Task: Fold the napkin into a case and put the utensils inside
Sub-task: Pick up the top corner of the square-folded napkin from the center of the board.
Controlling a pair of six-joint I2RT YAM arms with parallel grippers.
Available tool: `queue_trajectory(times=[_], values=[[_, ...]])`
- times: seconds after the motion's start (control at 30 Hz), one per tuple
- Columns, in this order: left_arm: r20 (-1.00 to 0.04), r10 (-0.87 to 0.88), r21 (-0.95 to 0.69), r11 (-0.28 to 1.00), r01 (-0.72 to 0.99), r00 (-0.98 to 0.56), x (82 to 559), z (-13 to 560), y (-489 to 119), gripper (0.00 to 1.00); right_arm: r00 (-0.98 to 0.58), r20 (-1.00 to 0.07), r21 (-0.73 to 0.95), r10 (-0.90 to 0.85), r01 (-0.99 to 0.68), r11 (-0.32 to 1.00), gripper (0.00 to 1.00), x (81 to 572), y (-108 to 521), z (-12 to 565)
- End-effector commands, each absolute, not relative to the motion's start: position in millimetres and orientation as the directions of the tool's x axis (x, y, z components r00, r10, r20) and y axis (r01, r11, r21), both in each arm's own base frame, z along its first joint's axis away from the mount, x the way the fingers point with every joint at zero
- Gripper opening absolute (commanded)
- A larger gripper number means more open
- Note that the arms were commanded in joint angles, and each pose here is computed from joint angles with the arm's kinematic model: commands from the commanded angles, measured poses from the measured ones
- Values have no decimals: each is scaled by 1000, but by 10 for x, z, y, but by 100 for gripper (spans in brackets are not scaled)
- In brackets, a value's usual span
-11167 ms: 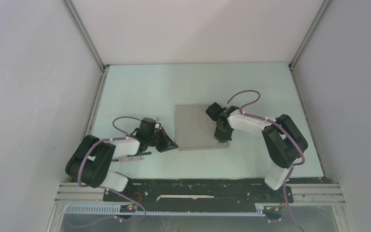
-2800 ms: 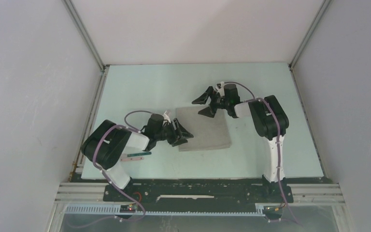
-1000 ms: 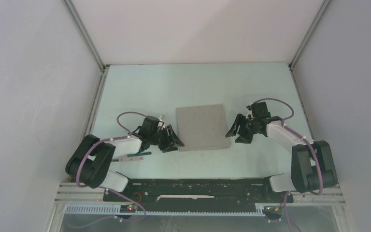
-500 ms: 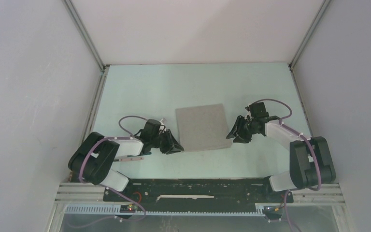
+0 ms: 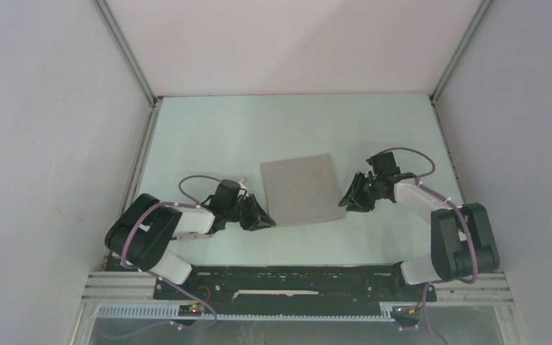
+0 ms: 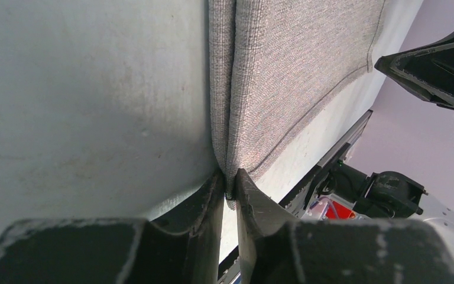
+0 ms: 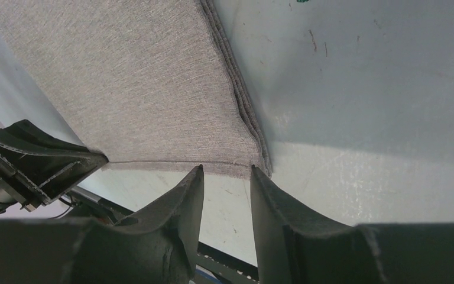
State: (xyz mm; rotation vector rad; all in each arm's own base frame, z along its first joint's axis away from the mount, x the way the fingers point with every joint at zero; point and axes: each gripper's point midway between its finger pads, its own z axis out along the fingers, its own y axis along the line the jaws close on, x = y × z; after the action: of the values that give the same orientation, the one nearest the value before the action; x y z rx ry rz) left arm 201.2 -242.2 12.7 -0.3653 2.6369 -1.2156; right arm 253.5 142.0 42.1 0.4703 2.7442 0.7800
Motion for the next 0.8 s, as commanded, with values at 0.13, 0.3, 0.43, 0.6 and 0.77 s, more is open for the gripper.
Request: queue_trajectory(times=[0.13,0.3,0.43,0.6,0.77], values=[[-63,-299,-726,669,-162,-952,1874,-32,-2348,22,-908,-145,522,393,268,810,45,2527,1359,332],[-61,-298,-725,670,-163,-953,1871,-42,-2348,22,-910,-130,528,394,273,804,45,2496,1377,290],[-63,-298,-727,668,-161,-952,1871,-31,-2349,21,-910,-125,536,395,273,799,44,2499,1394,281],[-66,-298,-727,668,-159,-952,1879,-26,-2351,21,-911,-136,542,389,260,799,36,2503,1424,316],[-64,-296,-725,670,-159,-953,1877,-34,-2351,21,-908,-154,519,389,261,814,36,2485,1371,327]])
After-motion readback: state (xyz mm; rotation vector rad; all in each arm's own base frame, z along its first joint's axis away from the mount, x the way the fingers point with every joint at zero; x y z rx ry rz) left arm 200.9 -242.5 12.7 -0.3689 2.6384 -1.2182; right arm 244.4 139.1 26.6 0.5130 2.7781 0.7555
